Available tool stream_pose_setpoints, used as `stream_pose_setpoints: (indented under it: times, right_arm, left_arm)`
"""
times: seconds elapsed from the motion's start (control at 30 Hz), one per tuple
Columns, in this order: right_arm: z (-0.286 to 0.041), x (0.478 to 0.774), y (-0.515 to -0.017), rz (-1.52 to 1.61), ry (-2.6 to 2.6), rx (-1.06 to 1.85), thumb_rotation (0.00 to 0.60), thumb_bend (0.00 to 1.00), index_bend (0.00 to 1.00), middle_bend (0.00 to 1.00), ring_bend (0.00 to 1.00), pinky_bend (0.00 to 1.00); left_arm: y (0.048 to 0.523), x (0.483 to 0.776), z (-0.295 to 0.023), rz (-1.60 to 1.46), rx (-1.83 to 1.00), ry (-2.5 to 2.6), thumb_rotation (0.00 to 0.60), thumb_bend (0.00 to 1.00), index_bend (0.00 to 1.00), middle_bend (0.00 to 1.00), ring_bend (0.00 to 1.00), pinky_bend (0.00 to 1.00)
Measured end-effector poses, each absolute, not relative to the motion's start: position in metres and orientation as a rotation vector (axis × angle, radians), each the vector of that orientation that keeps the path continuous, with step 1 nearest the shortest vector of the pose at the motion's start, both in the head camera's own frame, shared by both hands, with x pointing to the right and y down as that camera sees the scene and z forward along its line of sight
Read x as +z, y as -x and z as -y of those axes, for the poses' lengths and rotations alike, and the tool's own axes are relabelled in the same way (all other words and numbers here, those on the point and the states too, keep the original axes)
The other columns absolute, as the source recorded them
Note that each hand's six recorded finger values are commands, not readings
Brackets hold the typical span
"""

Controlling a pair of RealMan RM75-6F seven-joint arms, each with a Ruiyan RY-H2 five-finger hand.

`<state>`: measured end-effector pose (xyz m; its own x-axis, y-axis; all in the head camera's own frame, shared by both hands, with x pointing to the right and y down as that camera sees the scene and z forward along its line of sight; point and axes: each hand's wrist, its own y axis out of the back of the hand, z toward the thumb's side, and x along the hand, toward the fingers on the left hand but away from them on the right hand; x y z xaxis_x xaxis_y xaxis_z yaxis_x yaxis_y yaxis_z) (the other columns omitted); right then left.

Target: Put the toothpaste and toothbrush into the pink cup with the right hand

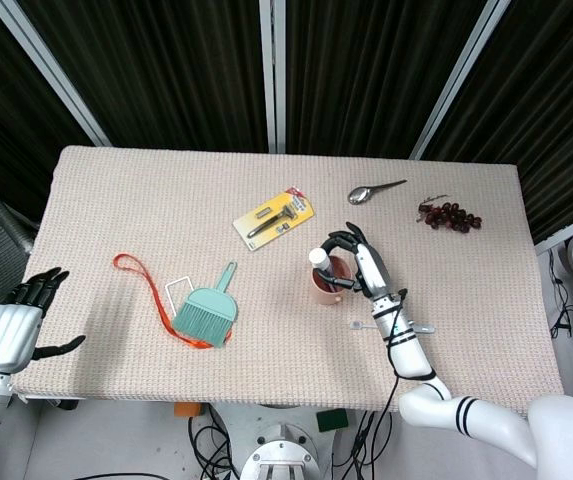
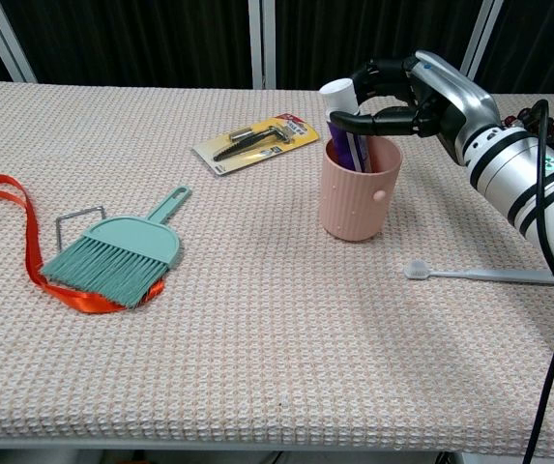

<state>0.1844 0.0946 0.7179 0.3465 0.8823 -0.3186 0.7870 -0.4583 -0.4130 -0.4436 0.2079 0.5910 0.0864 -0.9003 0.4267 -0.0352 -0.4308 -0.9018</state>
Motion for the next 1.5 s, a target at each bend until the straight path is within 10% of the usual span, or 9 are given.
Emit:
stream_pose_setpoints:
  times: [0.53,0.9,1.5]
  right_arm:
    - [-0.098,0.725,-0.182,1.498,2.442,0.770,0.600,0.62,0.65,0.50,0.14,0.00]
    - [-0.101,0.727,-0.184,1.492,2.468,0.766,0.600,0.39,0.55,0.42,0.07,0.00]
    - [-0.103,0.729,-0.187,1.486,2.487,0.757,0.600,0.33,0.24,0.21,0.00,0.00]
  left_arm:
    - [0.445,0.593,-0.209,-0.949,-1.450,1.609,0.452,0.09,0.09,0.08,0.11,0.22]
    - [0.445,0.593,-0.209,-0.948,-1.455,1.613,0.462,0.09,0.09,0.08,0.11,0.22]
    - [0.447,0.593,-0.209,-0.936,-1.472,1.608,0.505,0.09,0.09,0.08,0.11,0.22]
